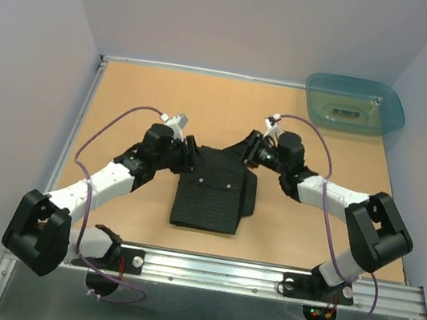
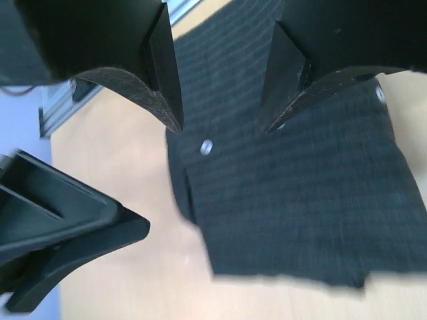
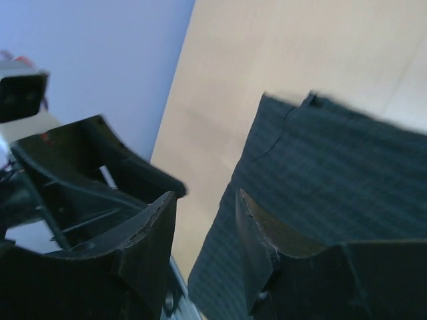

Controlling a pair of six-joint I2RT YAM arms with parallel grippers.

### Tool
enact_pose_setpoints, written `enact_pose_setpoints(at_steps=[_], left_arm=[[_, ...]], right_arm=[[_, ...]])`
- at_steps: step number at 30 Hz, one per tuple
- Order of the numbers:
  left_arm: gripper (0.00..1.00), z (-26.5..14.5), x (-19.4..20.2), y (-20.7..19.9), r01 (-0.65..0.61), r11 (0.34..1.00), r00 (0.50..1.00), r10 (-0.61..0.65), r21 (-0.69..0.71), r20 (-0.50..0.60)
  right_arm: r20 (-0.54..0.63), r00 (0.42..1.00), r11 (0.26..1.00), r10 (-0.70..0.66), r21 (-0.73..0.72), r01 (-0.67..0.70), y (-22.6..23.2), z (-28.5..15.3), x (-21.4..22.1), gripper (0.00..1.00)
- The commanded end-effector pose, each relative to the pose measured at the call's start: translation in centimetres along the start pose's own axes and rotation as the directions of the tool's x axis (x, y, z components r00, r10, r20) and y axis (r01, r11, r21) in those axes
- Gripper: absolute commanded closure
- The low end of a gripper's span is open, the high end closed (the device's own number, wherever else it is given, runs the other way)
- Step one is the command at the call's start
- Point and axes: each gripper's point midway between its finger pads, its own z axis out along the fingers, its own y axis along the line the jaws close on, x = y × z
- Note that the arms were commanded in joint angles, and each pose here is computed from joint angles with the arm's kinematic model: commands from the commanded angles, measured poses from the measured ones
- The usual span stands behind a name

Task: Fold and stack the long sleeve shirts
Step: Fold the shirt

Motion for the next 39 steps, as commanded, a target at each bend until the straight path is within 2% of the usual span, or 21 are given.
enact_pose_setpoints(at_steps=[1, 5, 9, 12, 14, 17, 21, 25, 26, 30, 33, 36, 39], left_arm=[[0.41, 0.0, 7.8, 3.5, 0.072, 0.994, 0.975, -0.087, -0.078, -0.203], [0.49, 0.2, 10.9, 5.8, 0.119, 0.985, 0.958, -0.146, -0.123, -0.249], [0.52, 0.8, 12.7, 7.8, 0.207, 0.964, 0.933, -0.246, -0.169, -0.262], [0.53, 1.5, 12.5, 8.5, 0.213, 0.960, 0.929, -0.256, -0.181, -0.267], [0.53, 2.3, 11.0, 8.5, 0.208, 0.961, 0.940, -0.248, -0.181, -0.234], [0.53, 3.8, 8.1, 8.2, 0.181, 0.969, 0.958, -0.212, -0.167, -0.192], [0.53, 5.0, 4.8, 5.7, 0.134, 0.988, 0.973, -0.146, -0.082, -0.176], [0.52, 3.9, 3.8, 3.2, 0.129, 0.992, 0.978, -0.128, -0.004, -0.166], [0.52, 3.0, 4.1, 2.9, 0.134, 0.991, 0.977, -0.131, 0.007, -0.166], [0.52, 1.4, 6.3, 2.4, 0.140, 0.990, 0.973, -0.133, 0.027, -0.190], [0.52, 1.5, 8.1, 2.7, 0.139, 0.990, 0.967, -0.131, 0.020, -0.218], [0.52, 2.2, 9.4, 3.5, 0.146, 0.989, 0.955, -0.140, 0.002, -0.263], [0.55, 2.7, 10.3, 4.9, 0.164, 0.986, 0.947, -0.170, -0.045, -0.274]], right_arm=[[-0.098, 0.993, 0.997, 0.060, 0.058, -0.054, -1.8, 0.3, 5.8, 0.53], [-0.031, 0.984, 0.973, 0.176, 0.157, -0.169, -6.2, -0.5, 7.9, 0.57], [-0.071, 0.976, 0.950, 0.205, 0.254, -0.181, -10.5, -0.5, 10.6, 0.57], [-0.073, 0.976, 0.934, 0.203, 0.314, -0.171, -13.6, -0.1, 11.0, 0.58], [-0.063, 0.979, 0.922, 0.195, 0.353, -0.161, -16.2, -0.2, 10.3, 0.58], [-0.025, 0.986, 0.931, 0.165, 0.334, -0.147, -17.5, 0.4, 6.8, 0.58], [-0.003, 0.996, 0.958, 0.085, 0.275, -0.081, -15.2, 1.5, 1.8, 0.58], [-0.050, 0.996, 0.972, 0.080, 0.223, -0.067, -11.6, 1.5, 0.5, 0.58], [-0.049, 0.996, 0.981, 0.078, 0.181, -0.068, -9.4, 1.1, 0.2, 0.58], [-0.084, 0.993, 0.992, 0.082, 0.105, -0.073, -5.1, -0.1, 2.0, 0.57], [-0.136, 0.989, 0.996, 0.065, 0.073, -0.056, -3.3, -0.1, 5.2, 0.57], [-0.153, 0.983, 0.993, 0.099, 0.078, -0.088, -4.1, -0.3, 7.7, 0.57], [-0.116, 0.983, 0.976, 0.143, 0.183, -0.121, -7.7, -1.0, 9.2, 0.59]])
